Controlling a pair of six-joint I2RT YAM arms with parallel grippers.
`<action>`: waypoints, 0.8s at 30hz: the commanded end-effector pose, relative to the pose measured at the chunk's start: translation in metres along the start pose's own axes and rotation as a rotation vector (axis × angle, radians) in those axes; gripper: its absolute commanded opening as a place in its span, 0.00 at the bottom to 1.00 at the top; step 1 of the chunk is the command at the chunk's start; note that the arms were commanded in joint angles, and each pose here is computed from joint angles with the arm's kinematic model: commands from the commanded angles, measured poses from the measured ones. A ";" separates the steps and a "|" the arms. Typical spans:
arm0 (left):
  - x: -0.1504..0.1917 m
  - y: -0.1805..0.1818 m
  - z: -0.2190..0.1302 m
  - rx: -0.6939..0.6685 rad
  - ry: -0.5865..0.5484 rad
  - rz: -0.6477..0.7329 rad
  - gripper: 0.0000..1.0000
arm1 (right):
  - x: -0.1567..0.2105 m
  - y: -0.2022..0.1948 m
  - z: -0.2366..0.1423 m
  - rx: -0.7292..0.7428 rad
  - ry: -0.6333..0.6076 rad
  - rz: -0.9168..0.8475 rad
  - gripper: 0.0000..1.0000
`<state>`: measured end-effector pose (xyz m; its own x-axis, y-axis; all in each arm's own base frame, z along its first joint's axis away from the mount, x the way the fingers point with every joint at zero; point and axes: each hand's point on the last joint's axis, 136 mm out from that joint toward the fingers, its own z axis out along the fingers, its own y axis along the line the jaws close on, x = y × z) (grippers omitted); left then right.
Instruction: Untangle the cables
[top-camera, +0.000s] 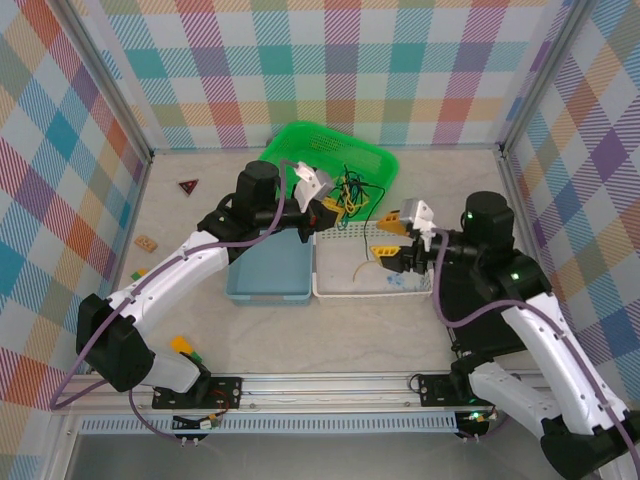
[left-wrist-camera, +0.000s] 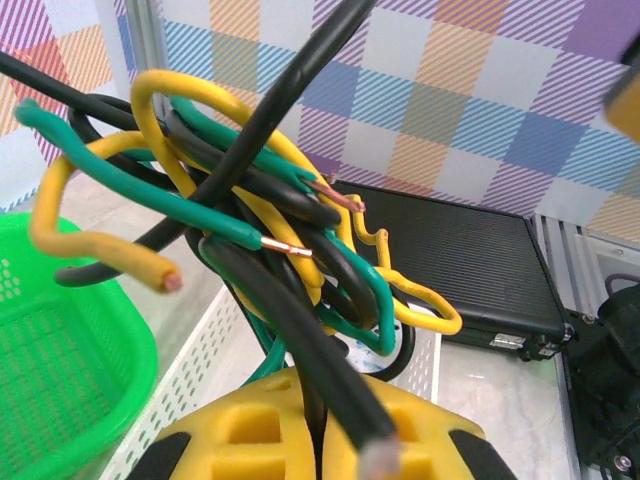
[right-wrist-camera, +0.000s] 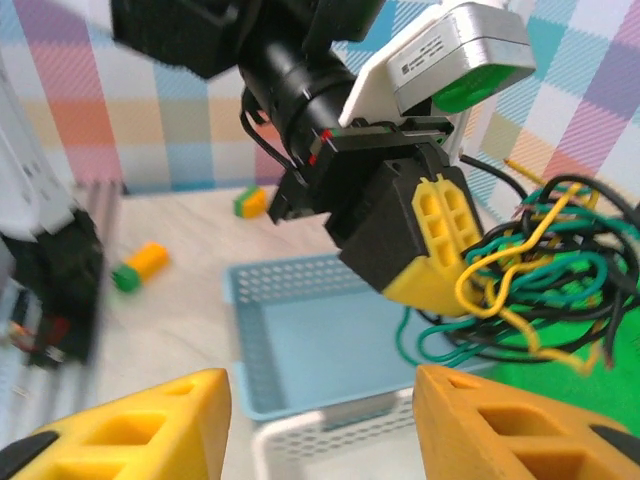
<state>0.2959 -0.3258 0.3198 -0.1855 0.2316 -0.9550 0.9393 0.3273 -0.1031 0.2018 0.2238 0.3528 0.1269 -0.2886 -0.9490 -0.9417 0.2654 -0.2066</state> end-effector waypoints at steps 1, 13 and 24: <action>-0.027 -0.014 -0.013 0.048 -0.063 0.064 0.00 | 0.004 -0.017 0.016 0.033 0.040 -0.377 0.48; -0.017 -0.017 -0.012 0.063 -0.043 0.064 0.00 | -0.004 -0.039 0.043 0.077 0.046 -0.476 0.38; -0.019 -0.011 -0.008 0.046 -0.051 0.014 0.00 | -0.019 -0.026 0.030 0.100 -0.053 -0.397 0.34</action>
<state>0.2894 -0.3273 0.3223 -0.1898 0.2248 -0.9557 0.9479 0.2956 -0.1187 0.2415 0.2455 0.3593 0.4796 -0.4012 -0.7804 -0.7744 0.2247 -0.5914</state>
